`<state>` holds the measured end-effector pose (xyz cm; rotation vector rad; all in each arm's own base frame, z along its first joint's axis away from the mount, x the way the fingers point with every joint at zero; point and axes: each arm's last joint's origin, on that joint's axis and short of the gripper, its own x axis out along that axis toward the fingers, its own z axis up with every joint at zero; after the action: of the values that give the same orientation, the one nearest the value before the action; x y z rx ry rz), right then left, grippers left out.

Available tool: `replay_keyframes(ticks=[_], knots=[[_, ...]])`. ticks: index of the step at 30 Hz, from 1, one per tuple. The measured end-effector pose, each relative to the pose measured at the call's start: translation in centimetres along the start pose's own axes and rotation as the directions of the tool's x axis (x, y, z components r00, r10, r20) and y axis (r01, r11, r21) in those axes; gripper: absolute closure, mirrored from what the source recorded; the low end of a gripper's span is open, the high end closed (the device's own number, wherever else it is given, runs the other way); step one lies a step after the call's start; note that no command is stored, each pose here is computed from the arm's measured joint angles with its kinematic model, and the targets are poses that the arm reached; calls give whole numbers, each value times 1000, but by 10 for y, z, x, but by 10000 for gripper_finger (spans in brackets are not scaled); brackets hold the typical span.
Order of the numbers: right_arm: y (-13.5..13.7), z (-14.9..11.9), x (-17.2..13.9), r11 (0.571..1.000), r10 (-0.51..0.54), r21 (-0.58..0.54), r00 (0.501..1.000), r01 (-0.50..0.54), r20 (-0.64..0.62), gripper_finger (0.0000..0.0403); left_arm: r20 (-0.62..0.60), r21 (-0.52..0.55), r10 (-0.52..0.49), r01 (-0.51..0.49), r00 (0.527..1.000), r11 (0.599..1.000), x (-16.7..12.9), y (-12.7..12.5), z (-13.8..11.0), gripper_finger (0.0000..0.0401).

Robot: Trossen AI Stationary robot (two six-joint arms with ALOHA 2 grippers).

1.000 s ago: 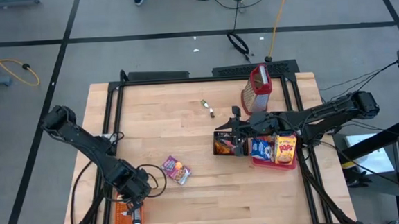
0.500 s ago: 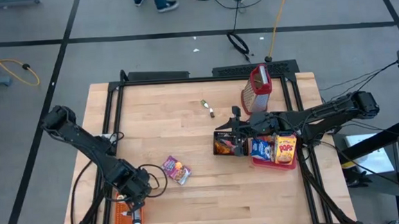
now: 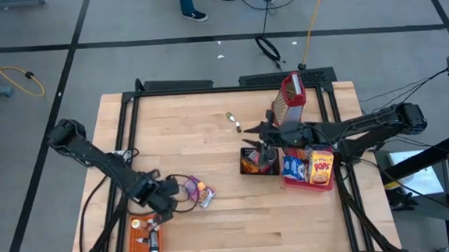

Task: Pick & Place Kitchen Items
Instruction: Put the small green food coloring bottle into the orange bin

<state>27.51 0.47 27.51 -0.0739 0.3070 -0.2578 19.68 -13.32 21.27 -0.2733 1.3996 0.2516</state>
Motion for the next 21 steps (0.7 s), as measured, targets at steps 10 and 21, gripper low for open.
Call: replay_keyframes(ticks=[10, 21], knots=[[-39, 1, 15, 982, -132, 116, 983, 147, -129, 273, 411, 99, 209, -271, 888, 957, -1, 17, 42, 219], [-78, 0, 69, 947, -170, 191, 910, 257, -378, 273, 600, 179, 158, -325, 784, 929, -8, 26, 85, 219]])
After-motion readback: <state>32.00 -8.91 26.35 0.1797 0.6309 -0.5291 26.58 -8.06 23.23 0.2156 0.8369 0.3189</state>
